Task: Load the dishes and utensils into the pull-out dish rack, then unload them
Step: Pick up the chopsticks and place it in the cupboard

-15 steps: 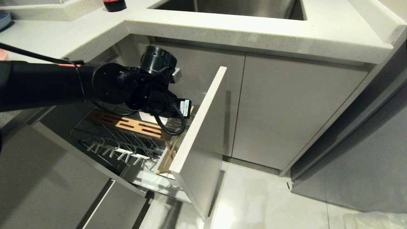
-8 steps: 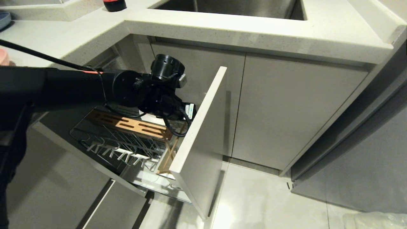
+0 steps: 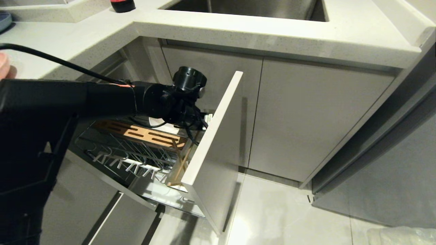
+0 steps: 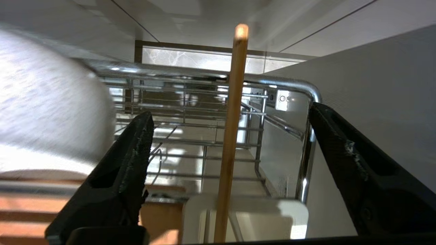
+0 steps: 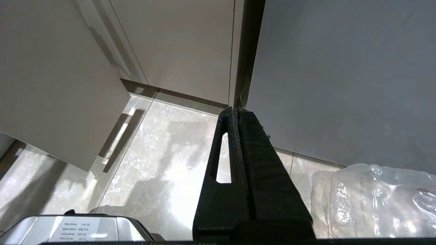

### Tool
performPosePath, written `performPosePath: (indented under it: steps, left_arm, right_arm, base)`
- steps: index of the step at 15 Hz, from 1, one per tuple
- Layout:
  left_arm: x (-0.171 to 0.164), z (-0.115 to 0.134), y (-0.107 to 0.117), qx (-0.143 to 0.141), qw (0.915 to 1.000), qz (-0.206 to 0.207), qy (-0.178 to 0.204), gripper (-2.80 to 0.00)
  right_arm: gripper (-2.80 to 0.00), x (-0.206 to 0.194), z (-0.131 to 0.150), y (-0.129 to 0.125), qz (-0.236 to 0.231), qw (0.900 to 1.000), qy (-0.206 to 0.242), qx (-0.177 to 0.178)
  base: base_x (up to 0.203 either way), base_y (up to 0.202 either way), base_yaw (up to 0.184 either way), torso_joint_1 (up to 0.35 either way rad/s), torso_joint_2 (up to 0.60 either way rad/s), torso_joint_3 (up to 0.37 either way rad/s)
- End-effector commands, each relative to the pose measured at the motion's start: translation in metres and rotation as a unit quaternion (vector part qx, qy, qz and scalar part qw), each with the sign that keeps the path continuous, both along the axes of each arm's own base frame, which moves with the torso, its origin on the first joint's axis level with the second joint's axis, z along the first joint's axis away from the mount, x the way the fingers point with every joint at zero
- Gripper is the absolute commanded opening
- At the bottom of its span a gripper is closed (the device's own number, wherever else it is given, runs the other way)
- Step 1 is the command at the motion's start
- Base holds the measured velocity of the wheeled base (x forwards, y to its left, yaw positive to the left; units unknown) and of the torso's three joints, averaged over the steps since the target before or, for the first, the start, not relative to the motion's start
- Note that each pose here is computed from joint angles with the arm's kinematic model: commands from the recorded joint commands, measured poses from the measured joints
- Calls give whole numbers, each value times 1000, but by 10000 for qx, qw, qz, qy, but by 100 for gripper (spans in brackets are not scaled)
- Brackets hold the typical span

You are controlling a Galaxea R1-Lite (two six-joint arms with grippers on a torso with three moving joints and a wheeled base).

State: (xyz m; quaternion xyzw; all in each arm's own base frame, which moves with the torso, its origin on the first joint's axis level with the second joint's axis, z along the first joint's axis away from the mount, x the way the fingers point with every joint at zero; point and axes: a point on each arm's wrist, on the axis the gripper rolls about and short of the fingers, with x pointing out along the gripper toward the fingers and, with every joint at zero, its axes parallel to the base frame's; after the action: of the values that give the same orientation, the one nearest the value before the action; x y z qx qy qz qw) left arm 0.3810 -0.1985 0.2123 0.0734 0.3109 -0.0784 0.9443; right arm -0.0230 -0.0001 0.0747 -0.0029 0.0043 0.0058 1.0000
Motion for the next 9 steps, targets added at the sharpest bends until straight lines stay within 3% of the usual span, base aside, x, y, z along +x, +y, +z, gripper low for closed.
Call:
performPosePath:
  steps: [1,9]
  left_arm:
    - [5,-7,-3,33,10000,15,49,0]
    - [8,-4,-5,23,10000,66,-45,0]
  right_arm:
    - [-280,0,0,0,4,10000,-5,-2]
    - [-280,0,0,0,4,10000,-3,-2]
  base:
    - [0,0,0,0,0,0]
    - [0,0,0,0,0,0]
